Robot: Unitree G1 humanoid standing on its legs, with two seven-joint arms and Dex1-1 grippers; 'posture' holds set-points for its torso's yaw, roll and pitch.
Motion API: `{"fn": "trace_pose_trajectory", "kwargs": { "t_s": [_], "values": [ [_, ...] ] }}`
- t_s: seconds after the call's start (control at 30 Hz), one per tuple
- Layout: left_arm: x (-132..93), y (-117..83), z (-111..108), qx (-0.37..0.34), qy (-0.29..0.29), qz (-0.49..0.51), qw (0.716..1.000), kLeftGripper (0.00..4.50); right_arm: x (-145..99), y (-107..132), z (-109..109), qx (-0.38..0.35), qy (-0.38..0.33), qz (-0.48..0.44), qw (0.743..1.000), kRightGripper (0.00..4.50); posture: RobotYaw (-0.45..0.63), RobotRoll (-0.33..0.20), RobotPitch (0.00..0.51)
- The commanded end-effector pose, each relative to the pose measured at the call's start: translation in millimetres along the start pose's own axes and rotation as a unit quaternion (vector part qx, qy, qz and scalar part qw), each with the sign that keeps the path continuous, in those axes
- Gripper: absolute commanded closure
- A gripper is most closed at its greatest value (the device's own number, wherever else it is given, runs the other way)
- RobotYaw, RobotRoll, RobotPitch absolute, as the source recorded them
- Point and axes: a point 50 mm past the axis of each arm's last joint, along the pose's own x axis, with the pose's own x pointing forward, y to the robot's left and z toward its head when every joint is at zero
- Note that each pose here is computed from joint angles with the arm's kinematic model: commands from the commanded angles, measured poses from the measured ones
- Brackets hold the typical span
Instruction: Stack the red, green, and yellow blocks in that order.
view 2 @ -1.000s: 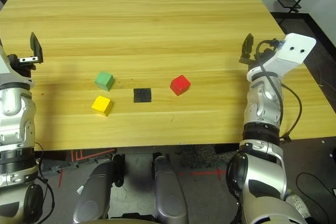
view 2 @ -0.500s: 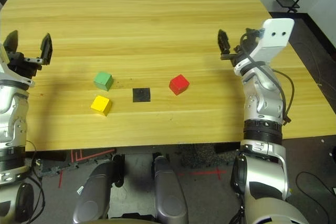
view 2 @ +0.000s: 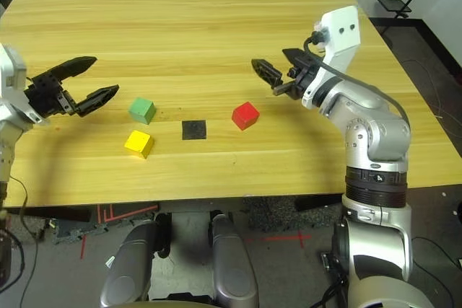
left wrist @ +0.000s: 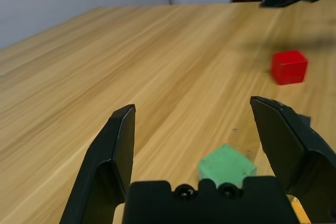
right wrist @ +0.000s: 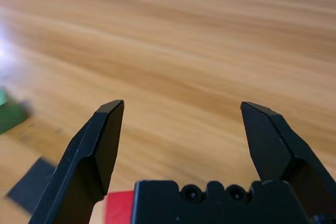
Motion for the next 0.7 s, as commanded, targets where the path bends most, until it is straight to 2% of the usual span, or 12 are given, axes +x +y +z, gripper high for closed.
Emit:
{"fn": "trace_pose_trajectory", "kwargs": {
  "t_s": [0.03, 0.23, 0.5, 0.7],
  "values": [
    [6, 1, -5, 0.008, 0.024, -0.048, 0.999, 0.05, -2, 16, -11, -0.002, 0.047, 0.046, 0.998, 0.0, 0.25, 0.019, 0.267],
    [12, -2, -9, -0.002, 0.02, -0.082, 0.996, 0.05, -6, 22, -23, -0.011, 0.085, 0.066, 0.994, 0.0, 0.24, 0.016, 0.27],
    [15, -11, -14, -0.008, 0.013, -0.089, 0.996, 0.05, -8, 21, -33, -0.052, 0.083, 0.053, 0.994, 0.0, 0.24, 0.022, 0.272],
    [17, -10, -12, -0.006, 0.008, -0.083, 0.997, 0.05, -9, 24, -53, -0.05, 0.1, 0.051, 0.992, 0.0, 0.25, 0.026, 0.281]
  ]
}}
